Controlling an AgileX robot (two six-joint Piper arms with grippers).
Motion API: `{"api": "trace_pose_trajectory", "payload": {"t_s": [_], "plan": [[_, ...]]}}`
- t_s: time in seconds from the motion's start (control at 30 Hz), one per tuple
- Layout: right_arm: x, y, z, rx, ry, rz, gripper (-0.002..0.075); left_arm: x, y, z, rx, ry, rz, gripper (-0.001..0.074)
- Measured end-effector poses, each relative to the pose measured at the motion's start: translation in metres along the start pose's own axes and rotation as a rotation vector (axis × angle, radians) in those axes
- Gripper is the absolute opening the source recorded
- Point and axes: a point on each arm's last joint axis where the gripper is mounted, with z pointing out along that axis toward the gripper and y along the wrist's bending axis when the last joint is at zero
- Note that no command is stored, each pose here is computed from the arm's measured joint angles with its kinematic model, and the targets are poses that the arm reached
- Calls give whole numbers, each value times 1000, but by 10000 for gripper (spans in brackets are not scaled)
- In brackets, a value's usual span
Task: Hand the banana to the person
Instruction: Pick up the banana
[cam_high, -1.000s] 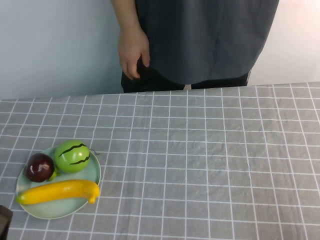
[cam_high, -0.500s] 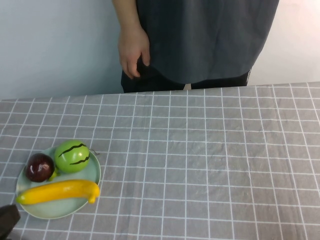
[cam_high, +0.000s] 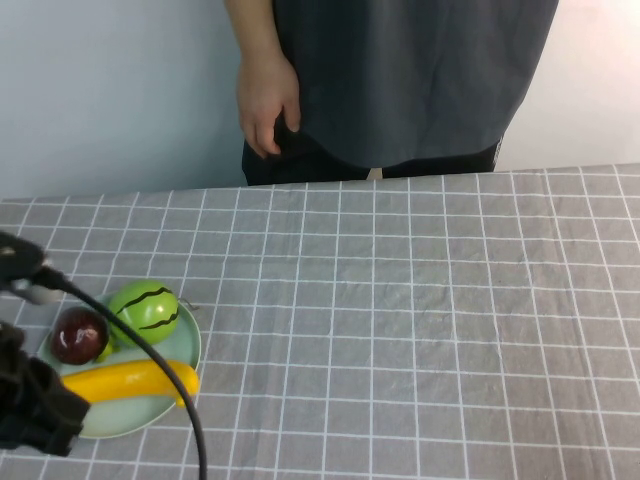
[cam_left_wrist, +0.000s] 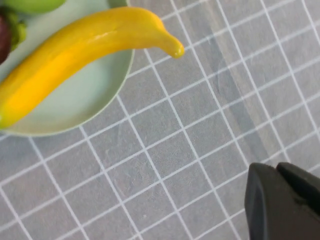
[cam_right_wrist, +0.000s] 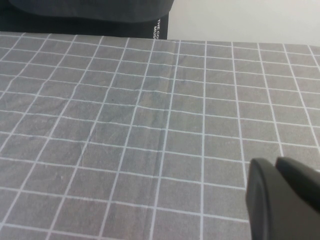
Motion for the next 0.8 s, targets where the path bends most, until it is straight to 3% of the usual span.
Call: {"api": "trace_pose_trajectory", "payload": {"t_s": [0.23, 0.57, 0.8], "plan": [[0, 0, 0, 0, 0, 0, -6, -17, 15, 32, 67, 80, 198, -4], [0, 0, 0, 0, 0, 0, -6, -34, 30, 47, -25, -15, 435, -4], [0, 0, 0, 0, 0, 0, -6, -41, 44, 76, -16, 41, 548, -4]]}}
